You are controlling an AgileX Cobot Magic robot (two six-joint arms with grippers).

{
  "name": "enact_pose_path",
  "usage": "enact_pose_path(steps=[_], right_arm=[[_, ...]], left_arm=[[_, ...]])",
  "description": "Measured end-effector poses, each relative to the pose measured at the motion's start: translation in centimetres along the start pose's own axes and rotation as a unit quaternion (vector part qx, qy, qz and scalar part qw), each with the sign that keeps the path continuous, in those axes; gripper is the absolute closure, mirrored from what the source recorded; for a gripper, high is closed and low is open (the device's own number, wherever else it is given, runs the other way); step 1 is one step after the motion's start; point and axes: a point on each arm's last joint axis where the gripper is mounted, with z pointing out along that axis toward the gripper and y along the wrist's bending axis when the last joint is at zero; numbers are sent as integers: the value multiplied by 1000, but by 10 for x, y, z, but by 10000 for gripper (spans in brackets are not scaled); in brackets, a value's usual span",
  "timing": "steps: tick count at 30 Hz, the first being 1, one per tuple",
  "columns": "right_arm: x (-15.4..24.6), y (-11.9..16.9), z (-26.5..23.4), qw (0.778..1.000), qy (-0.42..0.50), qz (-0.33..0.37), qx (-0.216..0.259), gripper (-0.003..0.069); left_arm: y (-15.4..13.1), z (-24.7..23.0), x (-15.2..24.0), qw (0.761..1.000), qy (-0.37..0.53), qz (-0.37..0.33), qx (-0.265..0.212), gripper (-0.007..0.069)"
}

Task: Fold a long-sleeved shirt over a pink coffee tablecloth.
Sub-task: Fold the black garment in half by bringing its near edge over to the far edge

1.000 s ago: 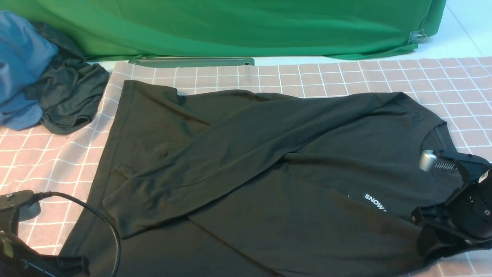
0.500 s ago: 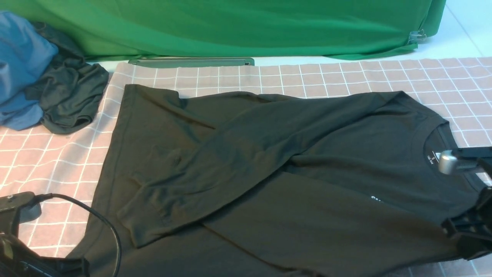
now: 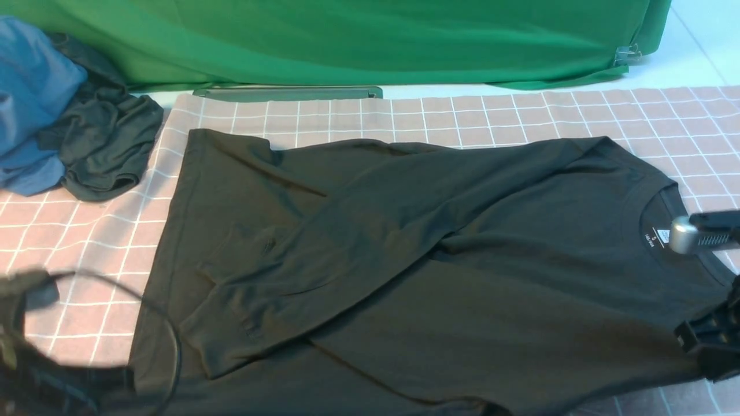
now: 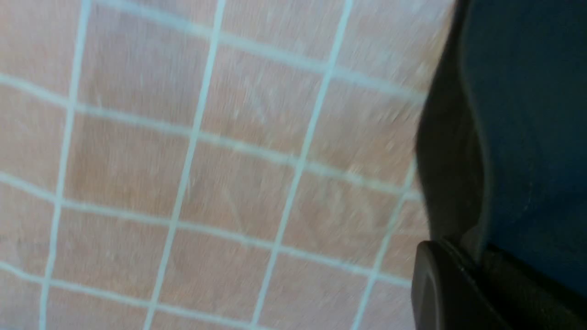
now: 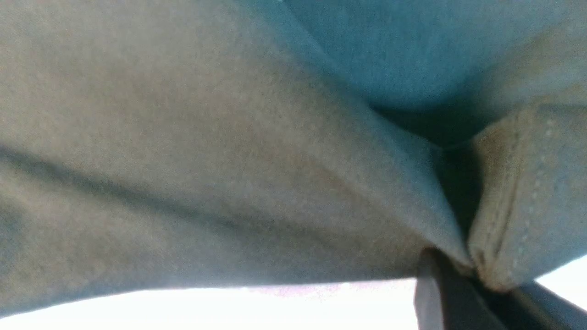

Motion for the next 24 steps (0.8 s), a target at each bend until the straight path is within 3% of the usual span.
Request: enact_pose_path(steps=[9,16,24], right_arm=[[-37,1,-32,999,-35,-7,4,592],[-84,0,-45,999,-45,-11,5,592],[-170,-3,-43,997,-71,-11,7,592]], left_arm=[[-21,-31,-57,998,-57,-3,18,595],[-47,-42,-128,996,-91,-5,22,595],[-54,-29,-221,992,-109,-45,38,595]])
